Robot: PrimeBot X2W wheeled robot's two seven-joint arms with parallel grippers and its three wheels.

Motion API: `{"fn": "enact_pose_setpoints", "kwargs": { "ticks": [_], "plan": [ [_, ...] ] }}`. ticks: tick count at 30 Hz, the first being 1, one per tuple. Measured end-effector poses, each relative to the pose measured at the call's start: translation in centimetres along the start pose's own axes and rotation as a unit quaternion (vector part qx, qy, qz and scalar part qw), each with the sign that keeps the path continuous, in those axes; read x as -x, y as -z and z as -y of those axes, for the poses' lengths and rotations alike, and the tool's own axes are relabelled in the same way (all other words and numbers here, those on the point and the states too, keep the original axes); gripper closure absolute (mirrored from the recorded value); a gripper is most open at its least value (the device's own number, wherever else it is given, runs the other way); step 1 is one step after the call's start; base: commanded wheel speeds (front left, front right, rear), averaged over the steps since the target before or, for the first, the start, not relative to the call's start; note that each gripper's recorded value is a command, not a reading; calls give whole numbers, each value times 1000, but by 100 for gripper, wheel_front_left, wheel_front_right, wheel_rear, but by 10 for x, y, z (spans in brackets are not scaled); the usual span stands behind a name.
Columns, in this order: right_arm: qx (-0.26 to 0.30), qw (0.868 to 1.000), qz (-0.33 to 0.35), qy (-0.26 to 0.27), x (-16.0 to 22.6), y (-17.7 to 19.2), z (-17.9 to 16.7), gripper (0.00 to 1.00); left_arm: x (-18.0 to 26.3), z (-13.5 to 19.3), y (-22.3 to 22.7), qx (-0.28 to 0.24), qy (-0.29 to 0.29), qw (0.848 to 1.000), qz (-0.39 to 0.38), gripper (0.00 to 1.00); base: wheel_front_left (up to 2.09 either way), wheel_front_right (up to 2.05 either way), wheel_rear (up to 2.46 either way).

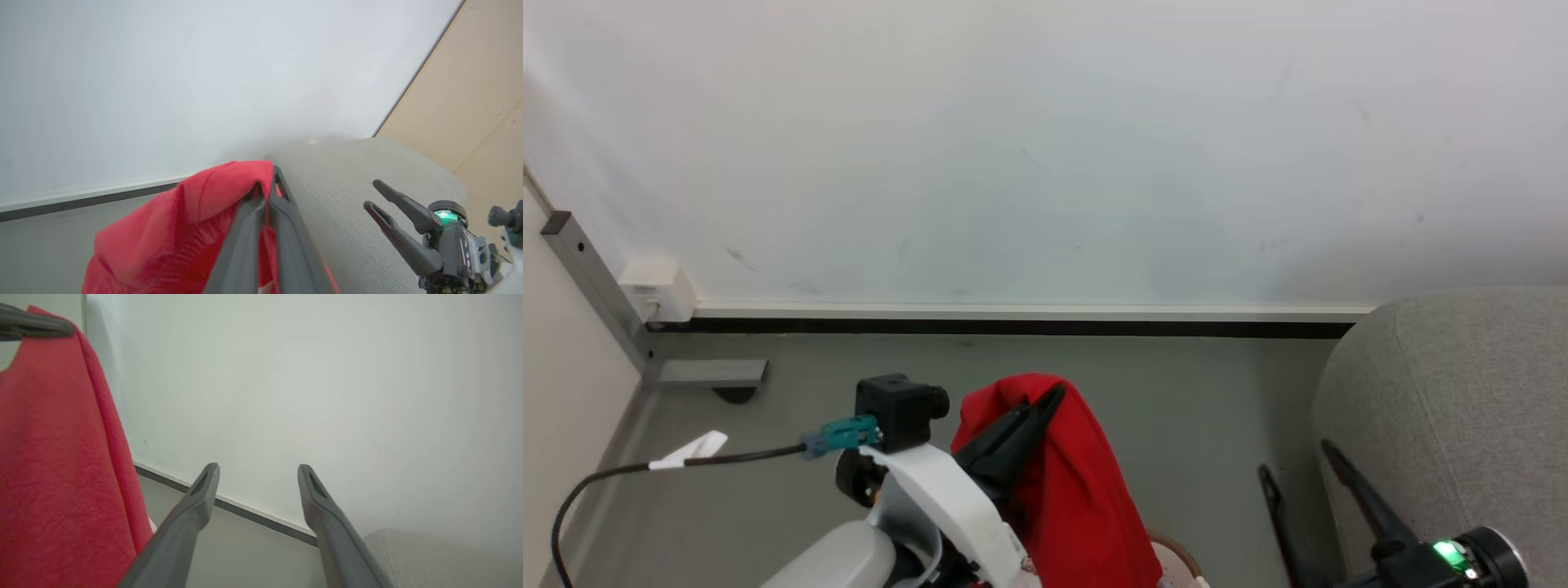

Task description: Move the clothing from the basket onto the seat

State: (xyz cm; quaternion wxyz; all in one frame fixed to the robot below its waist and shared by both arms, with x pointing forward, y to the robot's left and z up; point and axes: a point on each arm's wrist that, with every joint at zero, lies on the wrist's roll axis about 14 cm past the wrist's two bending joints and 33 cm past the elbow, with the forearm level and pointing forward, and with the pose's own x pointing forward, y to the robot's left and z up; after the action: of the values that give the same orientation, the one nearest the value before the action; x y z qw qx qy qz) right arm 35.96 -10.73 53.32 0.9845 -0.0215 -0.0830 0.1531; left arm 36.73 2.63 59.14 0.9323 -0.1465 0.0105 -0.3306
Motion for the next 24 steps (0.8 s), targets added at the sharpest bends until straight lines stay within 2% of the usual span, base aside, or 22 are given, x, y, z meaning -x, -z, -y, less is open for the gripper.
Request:
{"fn": "enact_pose_setpoints", "kwargs": {
  "ticks": [4, 10, 14, 19, 20, 21, 24],
  "plan": [
    [-1, 997, 20, -75, -5, -14, -38, 0, 2, 17, -24, -16, 19, 999, 28, 100, 0, 0, 0],
    [5, 981, 27, -192, -2, -22, -85, 0, 4, 44, -34, -31, 62, 997, 26, 100, 0, 0, 0],
    [26, 972, 32, -233, -7, -29, -93, 0, 6, 61, -33, -36, 90, 995, 18, 100, 0, 0, 0],
    [33, 961, -6, -273, -14, -11, -111, 0, 6, 83, -33, -31, 126, 991, 18, 100, 0, 0, 0],
    [28, 961, -19, -276, -16, -6, -115, 29, 5, 87, -32, -30, 131, 991, 17, 100, 0, 0, 0],
    [25, 959, -36, -278, -18, 1, -118, 100, 5, 90, -31, -28, 134, 990, 16, 100, 0, 0, 0],
    [-13, 958, -47, -282, -23, 3, -130, 100, 4, 91, -31, -27, 132, 991, 17, 100, 0, 0, 0]
  ]
}}
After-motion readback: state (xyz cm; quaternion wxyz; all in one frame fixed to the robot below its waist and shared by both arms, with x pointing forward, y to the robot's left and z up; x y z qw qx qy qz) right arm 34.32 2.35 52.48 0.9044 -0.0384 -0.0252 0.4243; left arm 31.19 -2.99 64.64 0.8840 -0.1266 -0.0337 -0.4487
